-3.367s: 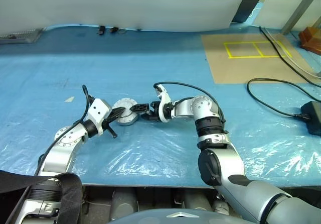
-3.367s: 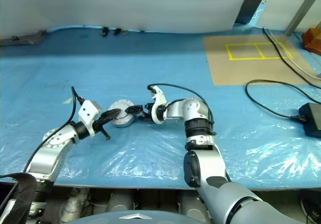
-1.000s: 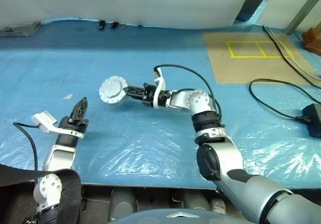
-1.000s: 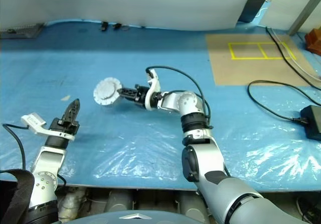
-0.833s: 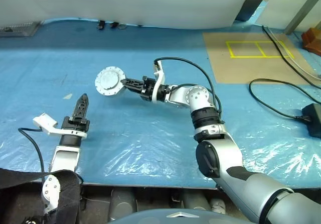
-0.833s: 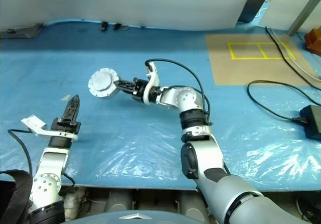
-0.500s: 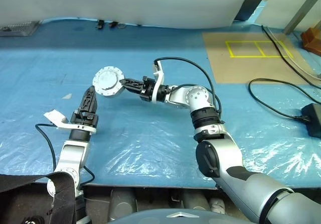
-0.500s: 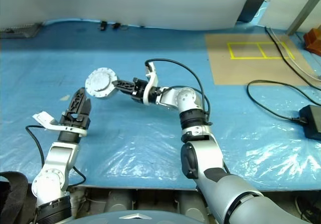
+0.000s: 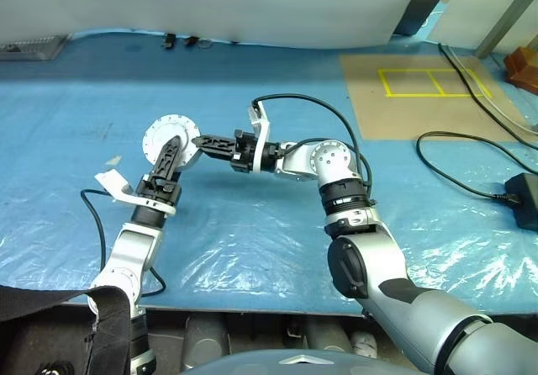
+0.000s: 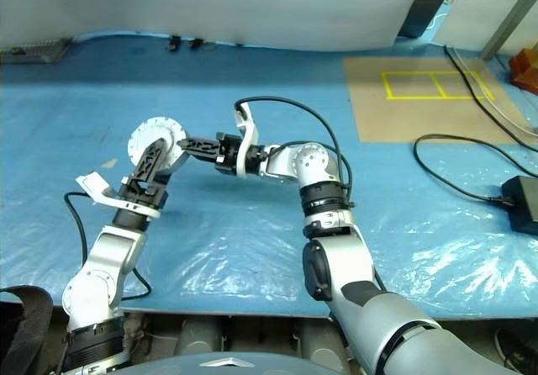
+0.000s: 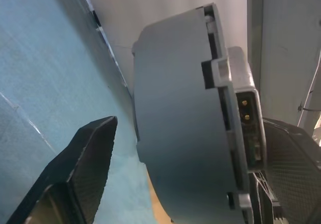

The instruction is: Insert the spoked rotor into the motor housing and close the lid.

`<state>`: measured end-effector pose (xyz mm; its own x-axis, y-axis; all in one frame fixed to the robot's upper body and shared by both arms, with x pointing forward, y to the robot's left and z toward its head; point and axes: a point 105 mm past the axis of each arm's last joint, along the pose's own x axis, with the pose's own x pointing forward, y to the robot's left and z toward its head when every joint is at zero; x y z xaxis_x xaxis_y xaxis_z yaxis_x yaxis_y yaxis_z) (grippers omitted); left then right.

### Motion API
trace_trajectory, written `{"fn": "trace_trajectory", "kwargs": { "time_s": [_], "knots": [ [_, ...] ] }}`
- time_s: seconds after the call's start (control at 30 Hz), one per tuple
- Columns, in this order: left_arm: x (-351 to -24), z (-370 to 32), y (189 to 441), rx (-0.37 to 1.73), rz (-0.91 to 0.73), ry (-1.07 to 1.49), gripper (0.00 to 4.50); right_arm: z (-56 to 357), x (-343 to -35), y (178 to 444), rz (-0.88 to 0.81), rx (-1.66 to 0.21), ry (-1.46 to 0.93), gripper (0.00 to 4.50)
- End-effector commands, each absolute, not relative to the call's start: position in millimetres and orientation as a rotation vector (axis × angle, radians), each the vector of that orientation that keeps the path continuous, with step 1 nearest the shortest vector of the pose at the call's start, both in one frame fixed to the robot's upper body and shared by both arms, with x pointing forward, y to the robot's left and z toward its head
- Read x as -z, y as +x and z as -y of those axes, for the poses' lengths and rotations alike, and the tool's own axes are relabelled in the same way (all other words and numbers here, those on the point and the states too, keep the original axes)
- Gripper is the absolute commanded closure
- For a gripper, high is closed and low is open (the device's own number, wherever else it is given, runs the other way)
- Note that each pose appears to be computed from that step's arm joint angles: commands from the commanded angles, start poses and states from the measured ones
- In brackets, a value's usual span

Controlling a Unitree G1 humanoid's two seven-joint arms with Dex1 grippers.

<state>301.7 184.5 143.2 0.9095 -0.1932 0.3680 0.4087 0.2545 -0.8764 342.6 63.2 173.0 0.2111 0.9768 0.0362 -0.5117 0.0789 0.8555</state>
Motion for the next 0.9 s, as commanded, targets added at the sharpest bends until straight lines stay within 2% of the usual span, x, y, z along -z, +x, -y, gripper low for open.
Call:
{"fn": "trace_trajectory", "kwargs": {
  "time_s": [0.03,0.1,0.4,0.67,0.77,0.9],
  "knots": [
    [-152.2,-186.9,301.8,0.447,0.241,-1.277,1.26,-83.7,-202.8,324.7,-0.574,-1.397,0.958,3.44],
    [-153.3,-185.2,301.7,0.463,0.239,-1.273,1.8,-83.1,-202.2,326.1,-0.572,-1.389,0.958,3.44],
    [-156.4,-177.7,305.0,0.473,0.238,-1.305,1.85,-79.5,-201.2,340.8,-0.577,-1.31,1.018,3.44],
    [-160.7,-184.0,310.4,0.44,0.318,-1.451,1.85,-75.7,-198.1,351.4,-0.55,-1.239,0.975,0.75],
    [-159.4,-205.1,314.6,0.354,0.414,-1.53,1.85,-72.9,-190.8,359.9,-0.521,-1.177,0.892,0.75],
    [-151.7,-248.0,325.1,0.154,0.544,-1.504,1.85,-70.7,-188.8,358.7,-0.482,-1.178,0.772,0.75]
  ]
}}
